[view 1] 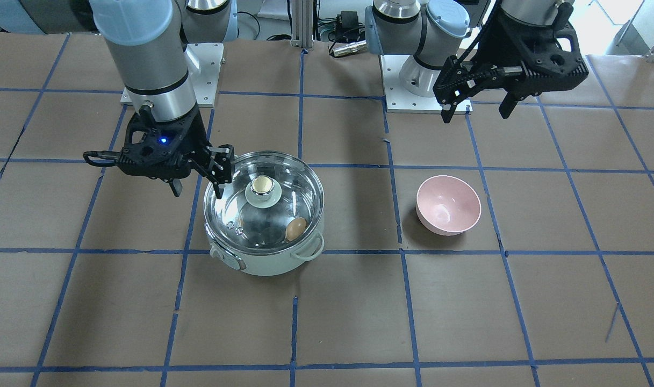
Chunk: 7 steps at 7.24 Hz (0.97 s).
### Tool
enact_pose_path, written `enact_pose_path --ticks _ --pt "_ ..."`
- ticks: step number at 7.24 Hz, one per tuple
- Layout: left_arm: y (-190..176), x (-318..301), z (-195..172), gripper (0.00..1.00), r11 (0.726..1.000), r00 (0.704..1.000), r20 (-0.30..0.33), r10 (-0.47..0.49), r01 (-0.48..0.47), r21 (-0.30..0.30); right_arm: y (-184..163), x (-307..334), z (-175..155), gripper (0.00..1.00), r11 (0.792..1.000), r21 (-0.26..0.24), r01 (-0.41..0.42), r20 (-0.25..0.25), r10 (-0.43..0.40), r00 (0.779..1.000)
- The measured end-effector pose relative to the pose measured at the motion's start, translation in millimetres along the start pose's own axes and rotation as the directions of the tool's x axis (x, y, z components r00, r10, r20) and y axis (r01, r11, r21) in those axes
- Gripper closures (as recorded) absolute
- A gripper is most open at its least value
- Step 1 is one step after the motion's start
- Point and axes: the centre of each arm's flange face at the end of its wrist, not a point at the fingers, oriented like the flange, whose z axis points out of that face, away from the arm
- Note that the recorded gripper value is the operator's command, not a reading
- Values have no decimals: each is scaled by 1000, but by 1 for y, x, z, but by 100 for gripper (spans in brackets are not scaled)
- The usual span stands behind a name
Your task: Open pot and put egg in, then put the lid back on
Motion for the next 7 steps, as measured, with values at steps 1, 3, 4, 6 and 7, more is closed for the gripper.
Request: enact_pose_path --ticks 1,3,4,6,7 --pt "0 0 0 0 1000 1000 1 1 -1 0 -3 16 -11 0 1000 -21 -4 -12 3 1000" --pt "0 1 0 0 1000 1000 1 2 -2 0 -9 52 -37 0 996 -56 -65 -28 63 998" --pt "0 1 1 0 1000 1000 1 0 0 -2 -14 71 -41 0 993 -59 -102 -36 100 994" --pt "-1 0 11 0 999 1000 -22 11 -12 -31 -18 86 -50 0 990 -50 -130 -42 128 991" --pt "0 2 17 1 999 999 -34 22 -23 -44 -19 87 -51 0 990 -46 -134 -40 132 990"
